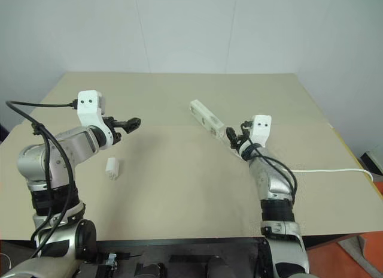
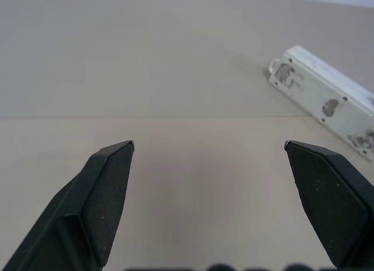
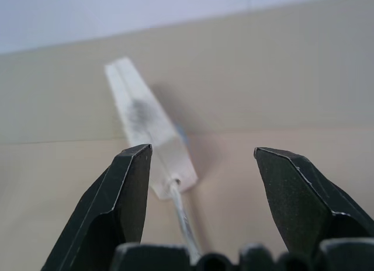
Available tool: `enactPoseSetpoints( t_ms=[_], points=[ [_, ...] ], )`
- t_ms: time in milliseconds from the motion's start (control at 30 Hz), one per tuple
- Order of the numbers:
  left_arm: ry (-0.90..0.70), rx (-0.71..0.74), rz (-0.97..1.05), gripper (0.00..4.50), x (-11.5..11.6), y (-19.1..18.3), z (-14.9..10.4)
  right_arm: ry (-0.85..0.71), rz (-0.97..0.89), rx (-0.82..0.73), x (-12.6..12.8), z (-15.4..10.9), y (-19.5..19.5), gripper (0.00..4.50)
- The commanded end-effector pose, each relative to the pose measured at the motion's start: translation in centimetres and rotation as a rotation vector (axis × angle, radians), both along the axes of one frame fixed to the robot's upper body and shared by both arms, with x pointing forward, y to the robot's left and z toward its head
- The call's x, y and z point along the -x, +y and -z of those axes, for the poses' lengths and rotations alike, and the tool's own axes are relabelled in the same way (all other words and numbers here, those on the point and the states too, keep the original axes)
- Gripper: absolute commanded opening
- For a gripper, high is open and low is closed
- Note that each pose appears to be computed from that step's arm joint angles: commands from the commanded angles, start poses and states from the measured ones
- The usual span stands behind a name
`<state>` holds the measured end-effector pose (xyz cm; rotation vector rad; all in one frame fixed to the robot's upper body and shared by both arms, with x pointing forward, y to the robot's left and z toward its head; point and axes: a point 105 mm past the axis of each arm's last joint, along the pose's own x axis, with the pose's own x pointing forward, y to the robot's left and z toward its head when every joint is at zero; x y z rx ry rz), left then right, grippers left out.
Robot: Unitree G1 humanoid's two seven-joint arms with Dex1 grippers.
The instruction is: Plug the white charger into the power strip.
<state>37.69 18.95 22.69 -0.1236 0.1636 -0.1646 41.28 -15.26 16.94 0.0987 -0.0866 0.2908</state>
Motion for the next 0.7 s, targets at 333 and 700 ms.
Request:
enactPoseSetpoints(
  t_ms=[333, 700],
  points=[
    [-0.240, -0.346, 0.336, 4.50, 6.2, 2.9, -3.1, -0.197, -0.541, 0.293, 8.1, -4.7, 0.3, 3.39],
    [-0.224, -0.533, 0.614, 4.50, 11.5, 5.1, -1.2, -0.072, -0.511, 0.443, 9.4, -2.8, -3.3, 3.39]
  ],
)
